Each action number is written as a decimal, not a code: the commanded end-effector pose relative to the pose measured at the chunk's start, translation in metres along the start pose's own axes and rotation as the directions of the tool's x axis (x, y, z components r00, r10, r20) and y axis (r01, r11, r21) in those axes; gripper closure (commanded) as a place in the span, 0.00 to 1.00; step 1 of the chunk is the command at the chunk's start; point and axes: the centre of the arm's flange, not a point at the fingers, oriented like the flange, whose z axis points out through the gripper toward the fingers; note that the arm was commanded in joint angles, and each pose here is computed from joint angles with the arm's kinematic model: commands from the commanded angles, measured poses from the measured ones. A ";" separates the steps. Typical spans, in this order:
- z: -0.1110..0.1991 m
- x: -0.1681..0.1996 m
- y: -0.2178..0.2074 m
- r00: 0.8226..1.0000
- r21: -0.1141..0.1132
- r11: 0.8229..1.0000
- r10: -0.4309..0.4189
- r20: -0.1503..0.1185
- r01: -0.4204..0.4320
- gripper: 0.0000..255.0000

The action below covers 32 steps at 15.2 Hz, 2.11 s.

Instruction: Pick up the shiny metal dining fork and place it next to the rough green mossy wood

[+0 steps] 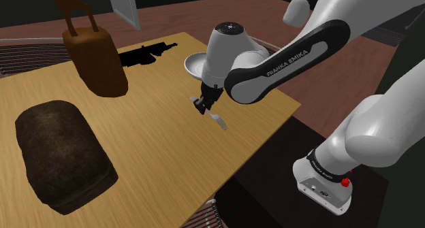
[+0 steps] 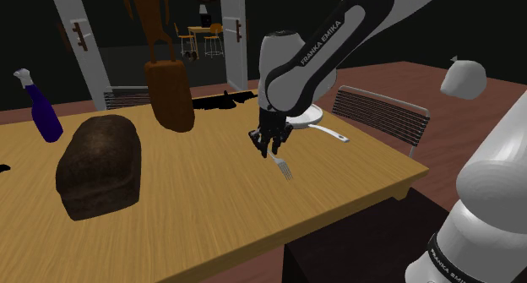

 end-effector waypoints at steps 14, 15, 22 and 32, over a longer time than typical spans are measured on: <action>-0.047 0.007 0.001 1.000 0.000 1.000 0.000 0.000 0.000 1.00; -0.052 0.008 0.001 1.000 0.000 1.000 0.000 0.000 0.000 1.00; -0.089 0.013 0.001 1.000 0.000 1.000 0.000 0.000 0.000 1.00; -0.089 0.102 0.029 1.000 0.000 1.000 0.000 0.000 0.000 1.00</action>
